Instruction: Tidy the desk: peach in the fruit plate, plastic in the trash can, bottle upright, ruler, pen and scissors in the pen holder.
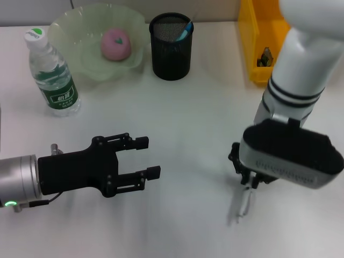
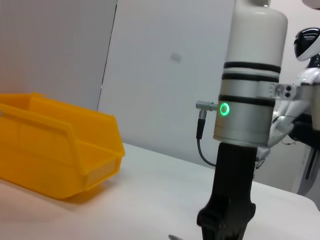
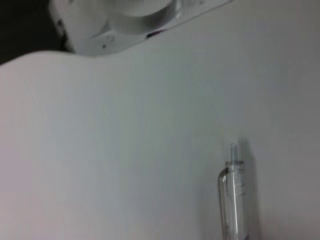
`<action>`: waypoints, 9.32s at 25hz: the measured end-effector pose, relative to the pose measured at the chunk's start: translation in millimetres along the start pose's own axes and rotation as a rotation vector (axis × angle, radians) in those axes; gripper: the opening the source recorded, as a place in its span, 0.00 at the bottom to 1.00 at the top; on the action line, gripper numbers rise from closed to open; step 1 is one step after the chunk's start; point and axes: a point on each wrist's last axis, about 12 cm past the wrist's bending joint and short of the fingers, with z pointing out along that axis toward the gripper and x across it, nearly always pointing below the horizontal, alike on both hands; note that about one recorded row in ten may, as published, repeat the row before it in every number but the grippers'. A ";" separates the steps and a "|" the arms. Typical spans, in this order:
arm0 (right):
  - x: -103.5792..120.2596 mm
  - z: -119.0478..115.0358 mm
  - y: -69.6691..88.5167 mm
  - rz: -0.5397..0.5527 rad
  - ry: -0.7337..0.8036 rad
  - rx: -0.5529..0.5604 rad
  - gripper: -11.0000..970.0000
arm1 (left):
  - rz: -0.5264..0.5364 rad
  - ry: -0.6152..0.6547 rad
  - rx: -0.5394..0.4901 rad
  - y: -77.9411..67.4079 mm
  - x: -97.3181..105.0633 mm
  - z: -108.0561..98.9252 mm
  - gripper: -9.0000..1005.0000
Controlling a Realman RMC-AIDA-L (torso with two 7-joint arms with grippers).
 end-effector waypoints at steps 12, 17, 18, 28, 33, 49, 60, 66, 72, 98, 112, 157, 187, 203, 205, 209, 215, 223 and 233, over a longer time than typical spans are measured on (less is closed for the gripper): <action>45.9 -39.7 44.1 0.366 -0.221 0.478 0.15 | 0.009 -0.102 -0.021 -4.4 -5.8 -10.7 0.71; 63.1 -47.7 68.1 0.521 -0.361 0.738 0.15 | 0.019 -0.113 -0.023 -4.1 -7.1 -9.9 0.71; 65.7 -48.1 71.4 0.542 -0.386 0.780 0.15 | 0.024 -0.115 -0.022 -4.1 -7.2 -9.0 0.71; 80.0 -27.1 72.6 0.725 -0.572 1.144 0.16 | 0.073 -0.173 -0.048 -7.0 -4.3 -4.2 0.71; 76.3 -18.5 56.9 0.679 -0.535 1.195 0.16 | 0.074 -0.178 -0.039 -9.4 -2.1 -1.8 0.71; 73.4 -3.7 7.5 0.494 -0.303 1.419 0.17 | 0.073 -0.192 -0.017 -9.2 -6.3 -0.1 0.71; 79.6 -4.8 -24.8 0.648 -0.288 1.439 0.18 | 0.079 -0.211 -0.003 -9.7 -9.6 1.5 0.71; 81.7 -2.7 -33.3 0.746 -0.312 1.428 0.18 | 0.079 -0.212 0.005 -11.3 -8.7 2.8 0.71; 83.9 -3.6 -35.2 0.898 -0.421 1.420 0.19 | 0.078 -0.214 0.011 -12.3 -8.0 4.6 0.71; 91.9 7.2 -18.0 1.201 -0.580 1.467 0.20 | 0.116 -0.223 0.027 -15.4 -6.2 8.8 0.71; 91.9 6.7 -17.8 1.198 -0.581 1.471 0.21 | 0.111 -0.217 0.001 -13.2 -4.7 8.6 0.71; 93.0 3.6 -14.1 1.190 -0.597 1.496 0.24 | 0.069 -0.130 -0.215 3.1 12.3 -12.0 0.71; 93.6 -1.8 -7.2 1.229 -0.698 1.525 0.67 | 0.076 -0.145 -0.188 3.8 6.3 -10.8 0.72; 71.7 10.2 78.7 1.381 -1.221 1.501 0.82 | 0.086 -0.180 -0.124 -0.1 -1.0 -4.8 0.76; 64.5 13.0 86.5 1.360 -1.256 1.469 0.82 | 0.076 -0.181 -0.121 0.2 -1.6 -4.2 0.77; 37.2 26.6 120.4 1.315 -1.370 1.323 0.82 | 0.031 -0.158 -0.086 3.6 -5.6 0.6 0.78; 11.2 49.7 161.0 1.342 -1.373 1.069 0.81 | 0.028 -0.098 -0.030 4.4 -6.5 4.1 0.79; 3.8 71.3 178.4 1.325 -1.148 0.841 0.81 | 0.030 -0.037 0.004 4.3 -3.6 11.7 0.80; 3.7 72.1 179.9 1.274 -1.098 0.847 0.81 | 0.022 0.012 0.029 5.6 -2.7 8.7 0.80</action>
